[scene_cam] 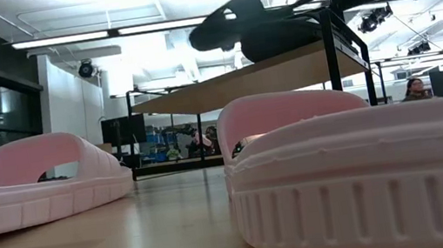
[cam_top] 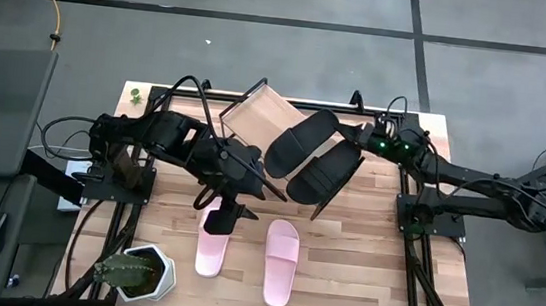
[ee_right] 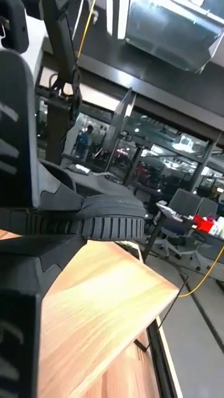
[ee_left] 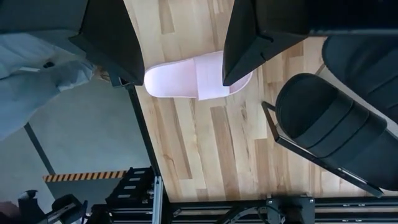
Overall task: Pick and place slides into the shelf
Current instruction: Put the black slide on the shelf, then put the left pink slide on the shelf
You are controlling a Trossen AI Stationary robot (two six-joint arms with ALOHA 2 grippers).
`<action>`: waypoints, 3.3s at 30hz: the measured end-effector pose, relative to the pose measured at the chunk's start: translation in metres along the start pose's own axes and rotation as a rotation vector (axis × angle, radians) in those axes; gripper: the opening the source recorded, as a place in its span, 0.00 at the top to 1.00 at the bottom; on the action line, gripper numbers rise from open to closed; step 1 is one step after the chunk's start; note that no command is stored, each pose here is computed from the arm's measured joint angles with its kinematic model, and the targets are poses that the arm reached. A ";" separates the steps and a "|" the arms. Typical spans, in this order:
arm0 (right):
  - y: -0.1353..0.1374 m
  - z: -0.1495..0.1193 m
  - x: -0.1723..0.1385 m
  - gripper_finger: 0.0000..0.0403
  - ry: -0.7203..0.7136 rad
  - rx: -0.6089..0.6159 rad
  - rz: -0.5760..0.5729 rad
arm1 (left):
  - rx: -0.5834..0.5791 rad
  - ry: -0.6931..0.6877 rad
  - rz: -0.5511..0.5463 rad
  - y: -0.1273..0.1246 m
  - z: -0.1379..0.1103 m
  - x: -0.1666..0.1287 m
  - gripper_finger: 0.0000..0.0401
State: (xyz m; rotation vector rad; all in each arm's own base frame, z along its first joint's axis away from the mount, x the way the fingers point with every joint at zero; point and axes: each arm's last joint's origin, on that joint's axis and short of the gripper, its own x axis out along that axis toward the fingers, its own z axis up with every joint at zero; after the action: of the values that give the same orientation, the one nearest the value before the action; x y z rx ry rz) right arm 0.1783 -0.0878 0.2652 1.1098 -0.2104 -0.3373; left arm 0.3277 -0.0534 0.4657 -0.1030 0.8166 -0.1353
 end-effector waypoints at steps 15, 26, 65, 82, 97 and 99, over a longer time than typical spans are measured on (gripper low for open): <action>0.016 0.014 0.013 0.99 0.099 -0.077 -0.177 | -0.011 0.006 -0.018 -0.001 0.000 0.000 0.49; 0.011 0.010 0.011 0.98 0.135 -0.066 -0.245 | -0.010 0.008 -0.025 -0.001 0.000 0.000 0.49; -0.005 0.011 0.005 0.63 0.175 -0.099 -0.389 | -0.008 0.009 -0.026 -0.001 -0.001 0.000 0.49; -0.003 0.032 -0.001 0.61 0.229 -0.076 -0.428 | -0.009 0.014 -0.025 -0.001 -0.001 0.000 0.49; 0.084 0.053 -0.001 0.61 0.282 -0.192 -0.138 | -0.010 0.034 -0.012 0.000 -0.003 0.000 0.49; 0.091 0.049 -0.001 0.61 0.303 -0.200 -0.111 | -0.010 0.040 -0.013 0.000 -0.004 0.000 0.49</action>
State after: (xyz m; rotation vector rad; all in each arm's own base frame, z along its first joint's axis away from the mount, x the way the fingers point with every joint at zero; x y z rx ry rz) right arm 0.1754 -0.0922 0.3681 0.9625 0.1510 -0.2780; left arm 0.3249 -0.0536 0.4633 -0.1154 0.8562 -0.1464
